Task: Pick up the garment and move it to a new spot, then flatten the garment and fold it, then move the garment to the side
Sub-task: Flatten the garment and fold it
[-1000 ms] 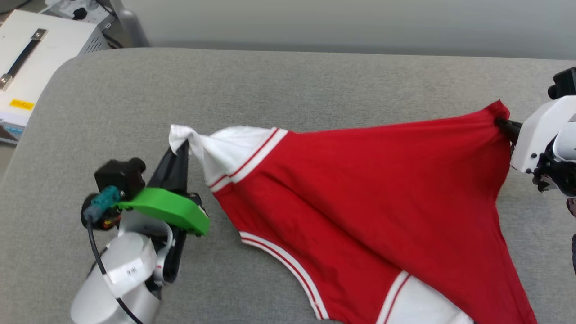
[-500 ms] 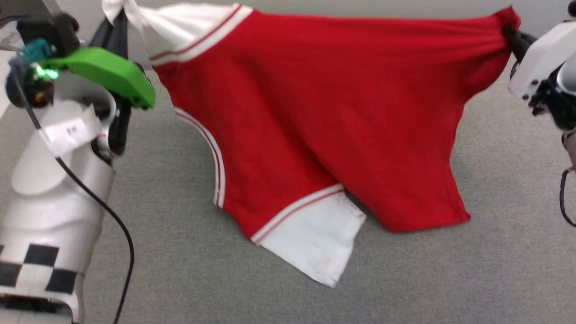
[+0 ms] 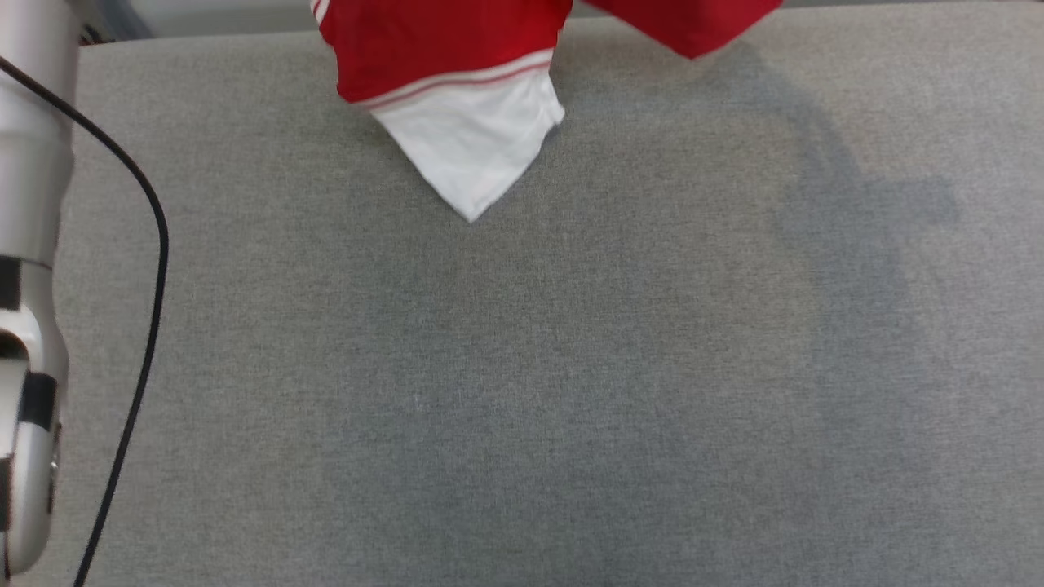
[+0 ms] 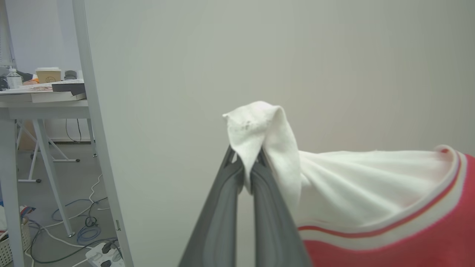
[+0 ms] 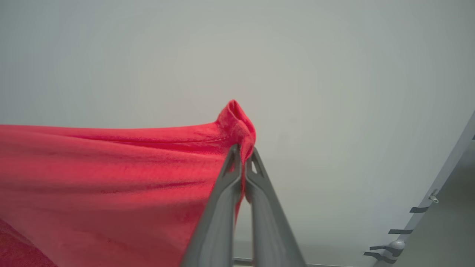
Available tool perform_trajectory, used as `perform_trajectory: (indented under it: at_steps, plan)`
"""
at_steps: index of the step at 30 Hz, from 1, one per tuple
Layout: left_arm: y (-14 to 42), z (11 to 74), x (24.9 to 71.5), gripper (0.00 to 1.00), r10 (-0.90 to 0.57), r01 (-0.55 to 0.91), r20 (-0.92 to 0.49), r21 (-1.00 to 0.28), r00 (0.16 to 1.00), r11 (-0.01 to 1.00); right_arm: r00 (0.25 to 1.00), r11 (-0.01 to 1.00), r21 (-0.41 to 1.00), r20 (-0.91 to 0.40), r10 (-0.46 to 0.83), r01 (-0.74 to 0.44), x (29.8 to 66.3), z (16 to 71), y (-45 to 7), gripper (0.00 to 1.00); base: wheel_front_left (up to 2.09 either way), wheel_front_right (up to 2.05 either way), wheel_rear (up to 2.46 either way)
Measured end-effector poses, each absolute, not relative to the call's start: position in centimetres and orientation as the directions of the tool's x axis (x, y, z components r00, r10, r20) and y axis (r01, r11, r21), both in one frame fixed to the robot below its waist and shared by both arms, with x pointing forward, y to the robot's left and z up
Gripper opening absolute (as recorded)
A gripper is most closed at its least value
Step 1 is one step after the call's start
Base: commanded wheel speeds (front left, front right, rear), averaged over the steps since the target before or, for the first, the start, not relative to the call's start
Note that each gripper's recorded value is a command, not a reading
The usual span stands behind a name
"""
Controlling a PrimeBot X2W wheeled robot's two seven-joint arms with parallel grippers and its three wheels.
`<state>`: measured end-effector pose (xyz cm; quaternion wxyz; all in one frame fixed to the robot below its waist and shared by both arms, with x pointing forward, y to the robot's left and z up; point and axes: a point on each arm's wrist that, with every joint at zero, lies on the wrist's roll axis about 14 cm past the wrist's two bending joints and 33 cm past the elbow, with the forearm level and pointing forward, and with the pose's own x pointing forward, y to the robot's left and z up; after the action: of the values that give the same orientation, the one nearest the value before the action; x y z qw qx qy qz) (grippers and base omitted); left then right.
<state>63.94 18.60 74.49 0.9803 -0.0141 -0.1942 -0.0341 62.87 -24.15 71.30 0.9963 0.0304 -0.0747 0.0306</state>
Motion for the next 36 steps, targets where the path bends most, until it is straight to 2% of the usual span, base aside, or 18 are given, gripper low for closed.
perform_trajectory:
  at_steps: [4, 7, 17, 23, 29, 36]
  plan:
    - [18.6, 77.0, 65.8, 0.00, -0.053, 0.065, 0.448, -0.011, 0.892, 0.998, 0.972, 0.997, 0.044, 0.231, 0.049, -0.061, 65.1, 73.6, -24.1, 0.00, 0.00, 0.00, 0.00]
    - [18.4, 76.1, 67.4, 0.00, -0.055, 0.067, 0.450, -0.010, 0.891, 0.998, 0.967, 0.998, 0.046, 0.251, 0.038, -0.052, 66.9, 73.0, -24.3, 0.00, 0.00, 0.00, 0.00]
    - [19.5, 66.4, 72.2, 0.00, -0.031, 0.044, 0.304, -0.039, 0.952, 0.998, 0.990, 0.994, 0.077, 0.122, 0.068, -0.078, 72.2, 64.1, -21.8, 0.00, 0.00, 0.00, 0.00]
    - [19.7, 60.1, 73.8, 0.00, -0.031, 0.047, 0.196, -0.073, 0.980, 0.996, 0.996, 0.992, 0.089, 0.025, 0.090, -0.091, 73.7, 58.5, -20.8, 0.00, 0.00, 0.00, 0.00]
    - [19.7, 53.7, 73.3, 0.00, -0.033, 0.046, 0.082, -0.154, 0.996, 0.987, 0.987, 0.986, 0.110, -0.092, 0.133, -0.123, 73.1, 52.1, -19.0, 0.00, 0.00, 0.00, 0.00]
    - [20.0, 46.6, 68.4, 0.00, -0.037, 0.018, -0.073, -0.242, 0.997, 0.970, 0.953, 0.977, 0.145, -0.240, 0.185, -0.154, 68.0, 45.0, -17.9, 0.00, 0.00, 0.00, 0.00]
